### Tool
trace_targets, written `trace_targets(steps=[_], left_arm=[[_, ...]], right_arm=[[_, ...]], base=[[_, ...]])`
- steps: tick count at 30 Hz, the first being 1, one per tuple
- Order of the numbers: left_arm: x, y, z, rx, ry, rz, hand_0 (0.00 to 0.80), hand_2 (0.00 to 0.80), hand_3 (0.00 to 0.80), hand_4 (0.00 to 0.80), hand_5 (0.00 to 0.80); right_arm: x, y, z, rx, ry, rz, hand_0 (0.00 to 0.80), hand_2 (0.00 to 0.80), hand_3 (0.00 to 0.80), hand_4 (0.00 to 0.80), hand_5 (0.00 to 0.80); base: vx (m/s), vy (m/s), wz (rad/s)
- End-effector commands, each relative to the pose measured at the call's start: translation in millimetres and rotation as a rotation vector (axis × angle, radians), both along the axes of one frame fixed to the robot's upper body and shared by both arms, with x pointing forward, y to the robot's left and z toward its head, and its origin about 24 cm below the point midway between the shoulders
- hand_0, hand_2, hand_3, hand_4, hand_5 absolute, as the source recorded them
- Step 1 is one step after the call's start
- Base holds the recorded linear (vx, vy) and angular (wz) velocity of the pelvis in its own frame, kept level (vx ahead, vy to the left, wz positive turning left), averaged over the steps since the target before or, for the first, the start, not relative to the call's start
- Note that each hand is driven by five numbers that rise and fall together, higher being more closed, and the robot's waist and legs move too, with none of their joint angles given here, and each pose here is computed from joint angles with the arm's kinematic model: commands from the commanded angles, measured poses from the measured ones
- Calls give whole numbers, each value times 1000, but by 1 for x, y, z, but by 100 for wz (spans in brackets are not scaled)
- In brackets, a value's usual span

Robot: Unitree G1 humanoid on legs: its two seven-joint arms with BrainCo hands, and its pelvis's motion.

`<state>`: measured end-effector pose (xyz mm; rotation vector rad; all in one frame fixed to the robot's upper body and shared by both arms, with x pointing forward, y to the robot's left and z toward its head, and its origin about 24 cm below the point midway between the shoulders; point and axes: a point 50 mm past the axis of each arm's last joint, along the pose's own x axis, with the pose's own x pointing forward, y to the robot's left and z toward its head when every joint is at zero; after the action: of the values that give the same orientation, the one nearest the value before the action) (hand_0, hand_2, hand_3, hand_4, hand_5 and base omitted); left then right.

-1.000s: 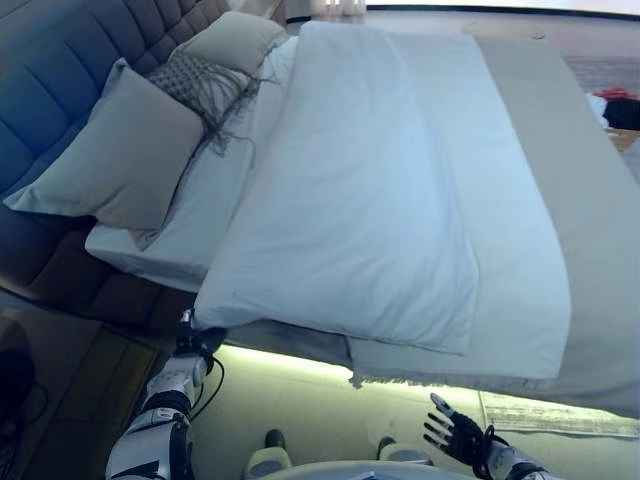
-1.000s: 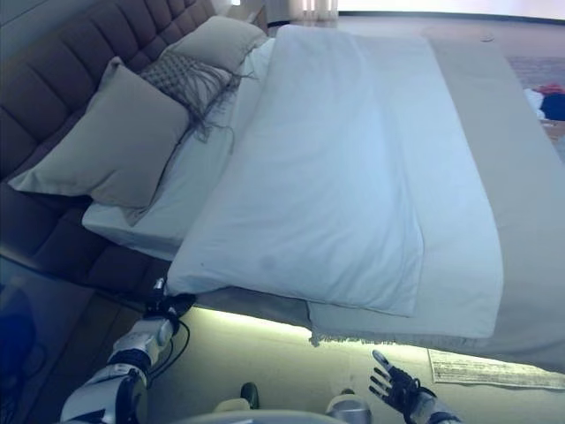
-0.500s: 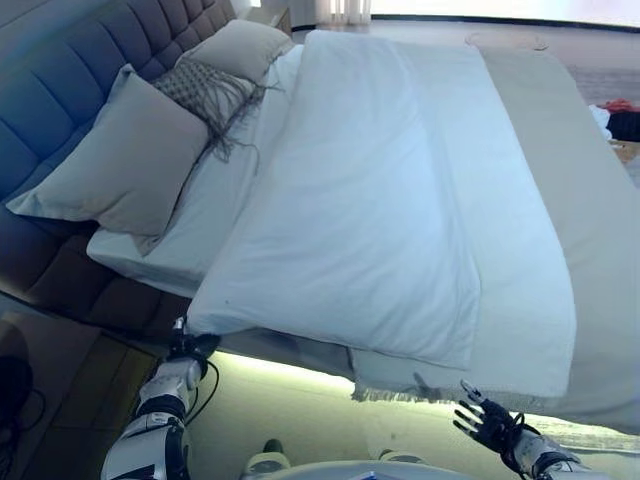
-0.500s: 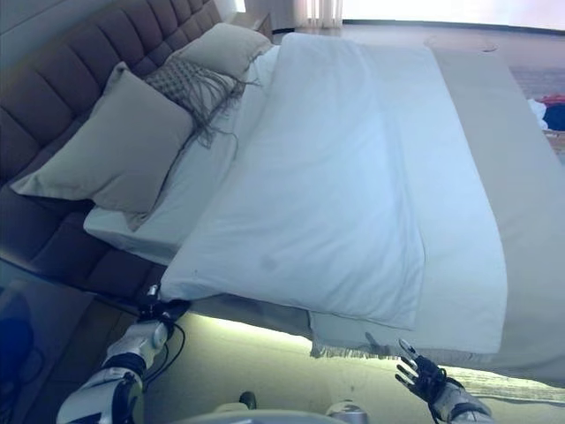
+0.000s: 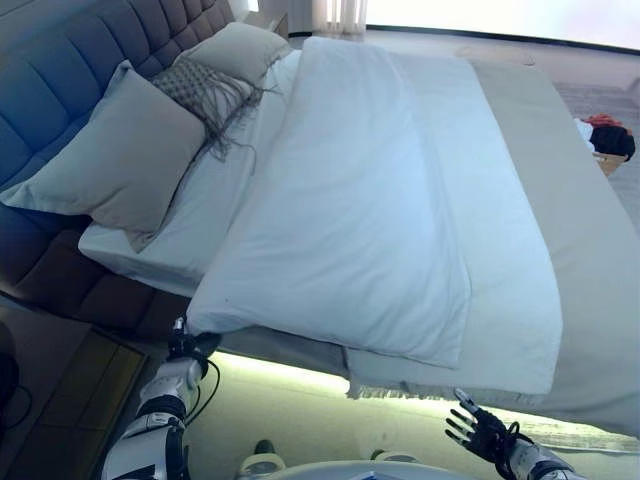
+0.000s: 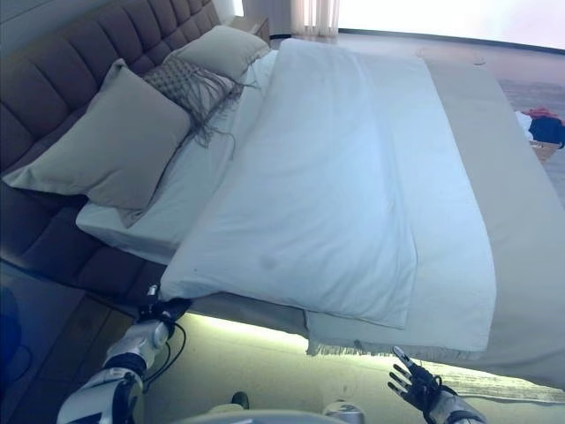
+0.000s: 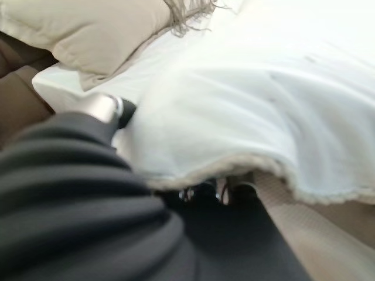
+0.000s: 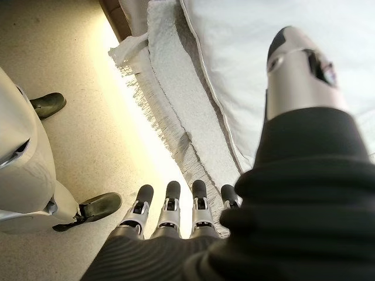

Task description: Make the bed neatly

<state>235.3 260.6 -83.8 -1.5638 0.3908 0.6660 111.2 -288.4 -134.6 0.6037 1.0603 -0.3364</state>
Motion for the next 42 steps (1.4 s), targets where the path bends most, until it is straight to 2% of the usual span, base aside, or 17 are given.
trace_targets(steps=[1, 4, 6, 8, 13, 15, 16, 18, 19, 20, 24, 25, 26, 27, 28, 36, 42], left_arm=[[-83, 116, 16, 297, 78, 285, 800, 800, 800, 800, 800], [-90, 92, -5, 290, 159, 125, 800, 800, 800, 800, 800], [-90, 83, -12, 276, 179, 73, 800, 800, 800, 800, 800], [-86, 75, -15, 257, 167, 45, 800, 800, 800, 800, 800], [-45, 64, -2, 236, 57, 41, 800, 800, 800, 800, 800], [-30, 57, 3, 238, 29, 31, 678, 678, 678, 678, 678], [-25, 55, 4, 238, 20, 31, 659, 659, 659, 659, 659], [-17, 52, 8, 241, 12, 30, 480, 480, 480, 480, 480], [-14, 51, 9, 241, 10, 32, 442, 442, 442, 442, 442], [-12, 49, 10, 243, 7, 26, 424, 424, 424, 424, 424], [-13, 44, 6, 233, 30, 17, 442, 442, 442, 442, 442], [-14, 44, 4, 226, 42, 18, 420, 420, 420, 420, 420], [-18, 43, 2, 212, 48, 25, 307, 307, 307, 307, 307], [-21, 43, 0, 199, 50, 37, 242, 242, 242, 242, 242], [-24, 42, -3, 186, 52, 47, 0, 0, 0, 0, 0], [-60, 34, -27, 151, 144, 12, 0, 0, 0, 0, 0], [-70, 27, -35, 366, 242, -271, 0, 0, 0, 0, 0]], right_arm=[[-3, 1, -1, 13, -19, -25, 0, 0, 0, 0, 0], [3, 4, 0, 13, -37, 2, 0, 0, 0, 0, 0], [8, 3, 2, 5, -49, 20, 0, 0, 0, 0, 0], [18, 0, 6, -10, -77, 39, 0, 0, 0, 0, 0], [64, 2, 24, -40, -197, 65, 0, 0, 0, 0, 0], [79, 2, 31, -57, -229, 83, 0, 0, 0, 0, 0], [84, 2, 35, -61, -242, 89, 0, 0, 0, 0, 0], [97, 3, 42, -59, -276, 113, 0, 0, 0, 0, 0], [103, 4, 46, -56, -293, 124, 0, 0, 0, 0, 0], [110, 4, 50, -55, -314, 132, 0, 0, 0, 0, 0], [126, 5, 63, -56, -379, 175, 0, 0, 0, 0, 0], [129, 5, 65, -58, -388, 183, 0, 0, 0, 0, 0], [131, 4, 67, -61, -398, 187, 0, 0, 0, 0, 0], [131, 4, 68, -60, -403, 187, 0, 0, 0, 0, 0], [132, 3, 69, -58, -407, 189, 0, 0, 0, 0, 0], [123, 2, 64, -45, -408, 176, 0, 0, 0, 0, 0], [109, 4, 54, -14, -372, 134, 0, 0, 0, 0, 0]], base=[[0, 0, 0], [-40, 8, 2], [-90, 66, 2], [-248, 85, 8], [-372, 42, 38], [-279, 56, 44], [-254, 64, 32], [-213, 66, 23], [-182, 66, 11], [-170, 67, 9], [-152, 82, 13], [-108, 75, 0], [-91, 60, 4], [-84, 48, 3], [-59, 32, 8], [-13, 12, 2], [61, -38, -2]])
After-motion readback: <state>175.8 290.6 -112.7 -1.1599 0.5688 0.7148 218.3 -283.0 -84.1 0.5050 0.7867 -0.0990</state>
